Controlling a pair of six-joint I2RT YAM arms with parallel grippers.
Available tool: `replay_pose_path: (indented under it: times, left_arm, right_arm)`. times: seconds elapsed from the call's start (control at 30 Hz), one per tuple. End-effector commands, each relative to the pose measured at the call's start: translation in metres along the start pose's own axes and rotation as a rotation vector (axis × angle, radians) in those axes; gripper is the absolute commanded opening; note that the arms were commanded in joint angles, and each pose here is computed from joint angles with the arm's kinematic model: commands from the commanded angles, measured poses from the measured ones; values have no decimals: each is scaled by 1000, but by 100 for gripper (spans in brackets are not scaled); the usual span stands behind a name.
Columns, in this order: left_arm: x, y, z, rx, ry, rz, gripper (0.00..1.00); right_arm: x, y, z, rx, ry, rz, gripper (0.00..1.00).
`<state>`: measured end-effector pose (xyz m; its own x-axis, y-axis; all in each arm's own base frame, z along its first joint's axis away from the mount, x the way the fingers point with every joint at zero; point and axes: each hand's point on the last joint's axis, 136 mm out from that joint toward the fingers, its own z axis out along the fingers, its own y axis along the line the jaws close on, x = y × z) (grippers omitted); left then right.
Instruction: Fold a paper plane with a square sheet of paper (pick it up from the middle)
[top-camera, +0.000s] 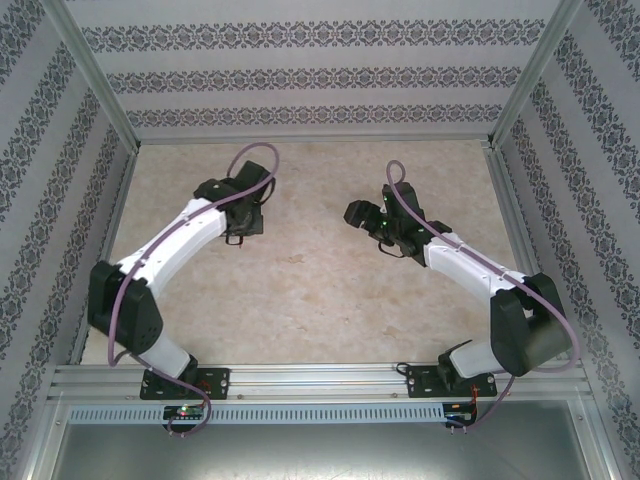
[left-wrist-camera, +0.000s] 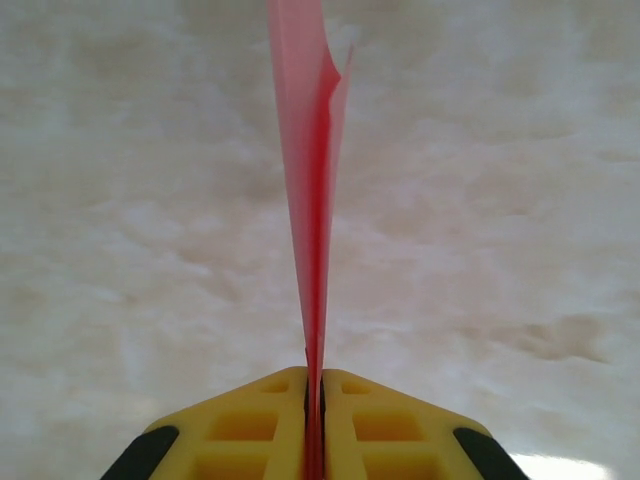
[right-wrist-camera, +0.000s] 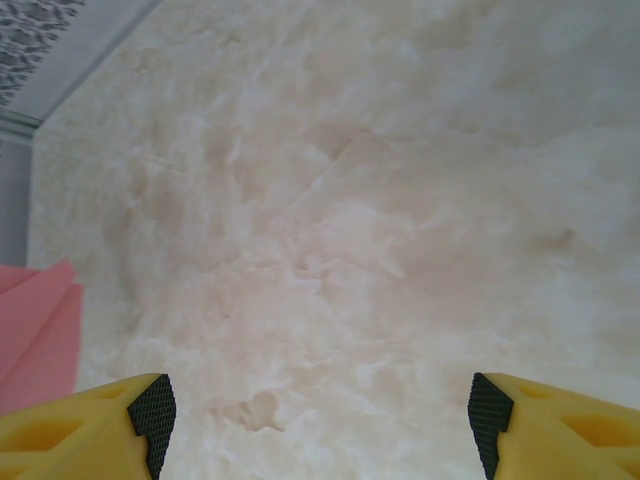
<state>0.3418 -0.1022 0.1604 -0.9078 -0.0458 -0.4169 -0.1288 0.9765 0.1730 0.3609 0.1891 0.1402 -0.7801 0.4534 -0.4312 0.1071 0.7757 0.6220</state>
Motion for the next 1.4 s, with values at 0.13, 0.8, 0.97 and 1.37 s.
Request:
replay_pose_path:
  times: [0.13, 0.8, 0.97, 1.37]
  left_arm:
    - [8, 1, 23, -291, 49, 217, 15]
    - [-11, -111, 42, 474, 88, -36, 91]
    - [-18, -49, 49, 473, 51, -270, 100]
    - [25, 50, 67, 359, 12, -622, 100]
  right_arm:
    - [-1, -23, -1, 77, -15, 25, 79]
    - [21, -21, 7, 79, 40, -9, 76]
    - [58, 33, 38, 3, 155, -135, 64]
    - [151, 141, 109, -171, 406, -289, 43]
